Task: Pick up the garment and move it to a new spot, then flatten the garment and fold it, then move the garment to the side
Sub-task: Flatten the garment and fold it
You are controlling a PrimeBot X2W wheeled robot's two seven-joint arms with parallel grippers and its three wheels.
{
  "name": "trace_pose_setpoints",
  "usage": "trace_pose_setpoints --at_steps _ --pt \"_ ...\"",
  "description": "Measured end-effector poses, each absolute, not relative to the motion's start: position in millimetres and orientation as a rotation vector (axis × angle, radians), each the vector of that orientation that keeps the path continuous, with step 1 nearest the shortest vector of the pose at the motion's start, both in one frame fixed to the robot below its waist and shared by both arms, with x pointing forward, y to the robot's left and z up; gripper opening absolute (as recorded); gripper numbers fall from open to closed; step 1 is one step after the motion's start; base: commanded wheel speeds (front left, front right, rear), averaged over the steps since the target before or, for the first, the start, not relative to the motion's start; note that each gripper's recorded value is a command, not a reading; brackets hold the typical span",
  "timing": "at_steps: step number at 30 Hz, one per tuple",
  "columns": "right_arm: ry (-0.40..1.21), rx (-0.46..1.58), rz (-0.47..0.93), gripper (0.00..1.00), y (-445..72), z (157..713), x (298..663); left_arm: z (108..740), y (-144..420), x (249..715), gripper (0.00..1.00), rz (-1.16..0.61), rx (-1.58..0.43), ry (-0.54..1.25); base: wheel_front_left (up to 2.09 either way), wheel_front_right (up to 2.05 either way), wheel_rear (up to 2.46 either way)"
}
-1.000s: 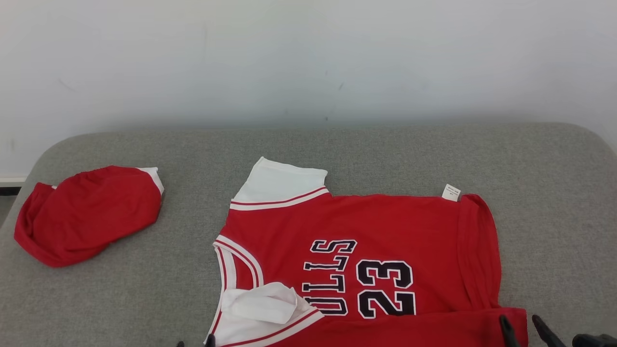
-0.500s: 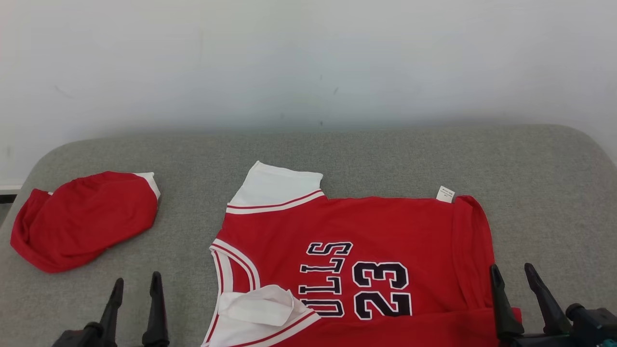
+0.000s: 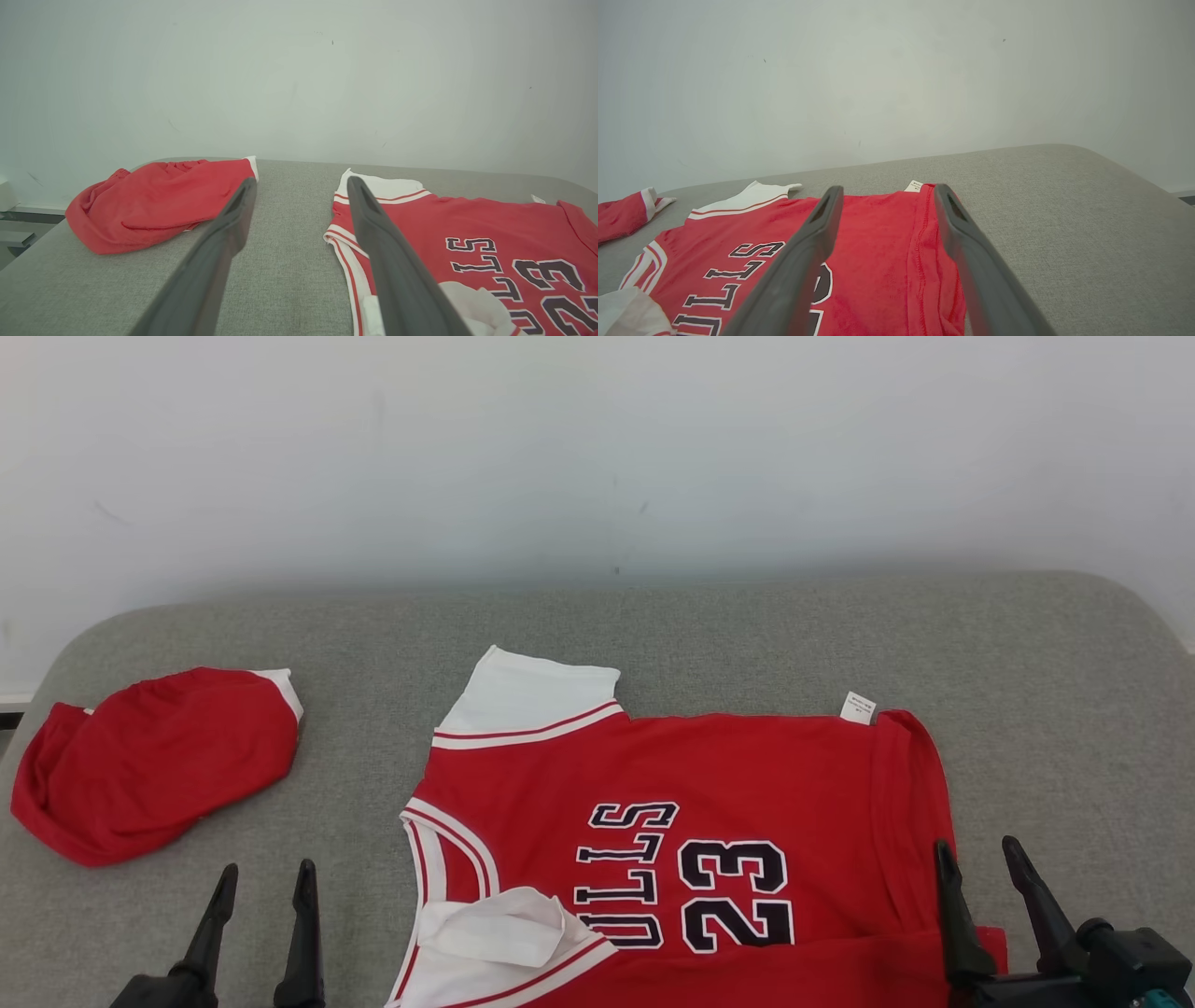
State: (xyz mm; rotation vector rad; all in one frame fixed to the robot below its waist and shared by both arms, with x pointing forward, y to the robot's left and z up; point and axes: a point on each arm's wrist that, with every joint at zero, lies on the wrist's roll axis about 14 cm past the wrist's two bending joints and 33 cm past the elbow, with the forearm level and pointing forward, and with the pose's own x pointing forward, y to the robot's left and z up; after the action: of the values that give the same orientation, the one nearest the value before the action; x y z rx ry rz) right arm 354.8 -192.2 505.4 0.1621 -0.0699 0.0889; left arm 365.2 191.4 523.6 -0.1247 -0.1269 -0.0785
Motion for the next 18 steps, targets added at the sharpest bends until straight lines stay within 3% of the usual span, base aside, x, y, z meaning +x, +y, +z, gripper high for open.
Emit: trace_pose_setpoints --at_steps 18 --pt "-0.030 0.185 0.064 1.00 -193.1 490.5 354.7 499.0 197.2 354.2 1.00 -0.049 -0.122 -0.059 0.00 0.00 0.00"
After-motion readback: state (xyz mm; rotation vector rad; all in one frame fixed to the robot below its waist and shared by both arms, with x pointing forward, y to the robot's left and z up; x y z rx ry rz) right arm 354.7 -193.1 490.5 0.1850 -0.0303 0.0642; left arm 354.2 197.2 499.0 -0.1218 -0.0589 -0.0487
